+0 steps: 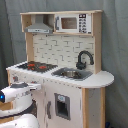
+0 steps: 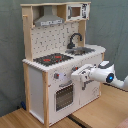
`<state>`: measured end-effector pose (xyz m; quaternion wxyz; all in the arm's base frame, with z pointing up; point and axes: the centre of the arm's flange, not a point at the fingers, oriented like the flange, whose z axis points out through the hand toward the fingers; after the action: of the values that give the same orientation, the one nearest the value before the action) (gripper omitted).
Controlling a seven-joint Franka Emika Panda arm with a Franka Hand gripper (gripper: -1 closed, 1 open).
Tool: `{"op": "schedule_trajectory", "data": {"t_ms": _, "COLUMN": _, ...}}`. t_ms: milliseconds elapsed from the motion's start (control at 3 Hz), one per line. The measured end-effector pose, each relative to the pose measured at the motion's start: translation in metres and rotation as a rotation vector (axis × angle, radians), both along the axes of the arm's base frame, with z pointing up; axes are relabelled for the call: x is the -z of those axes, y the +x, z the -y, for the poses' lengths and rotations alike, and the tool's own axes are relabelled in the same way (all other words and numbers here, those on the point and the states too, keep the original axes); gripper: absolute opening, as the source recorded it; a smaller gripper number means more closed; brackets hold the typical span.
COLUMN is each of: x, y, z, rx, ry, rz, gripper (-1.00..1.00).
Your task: Play with the kitchen
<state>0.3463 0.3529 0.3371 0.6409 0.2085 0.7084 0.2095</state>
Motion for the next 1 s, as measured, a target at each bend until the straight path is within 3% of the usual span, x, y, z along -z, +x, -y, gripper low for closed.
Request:
{"op": "schedule_trajectory", "data": {"t_ms": 333, "x": 0.0, "y": -0.0003, "z": 0.0006, "rx": -0.008, "ry": -0.1, "rz": 0.003, "gripper": -1.0}}
{"op": "schedule_trajectory", "data": {"t_ms": 667, "x": -0.0004, "y": -0.0001, "z": 0.0003, "rx": 0.001, "ry": 0.01, "rz": -0.001, "gripper": -1.0}}
{"op": "schedule_trajectory", "data": {"t_ms": 1000, "x": -0.0009, "y": -0.0003, "z": -0.0004, "rx": 0.002, "ry": 0.038, "rz": -0.001, "gripper": -1.0}}
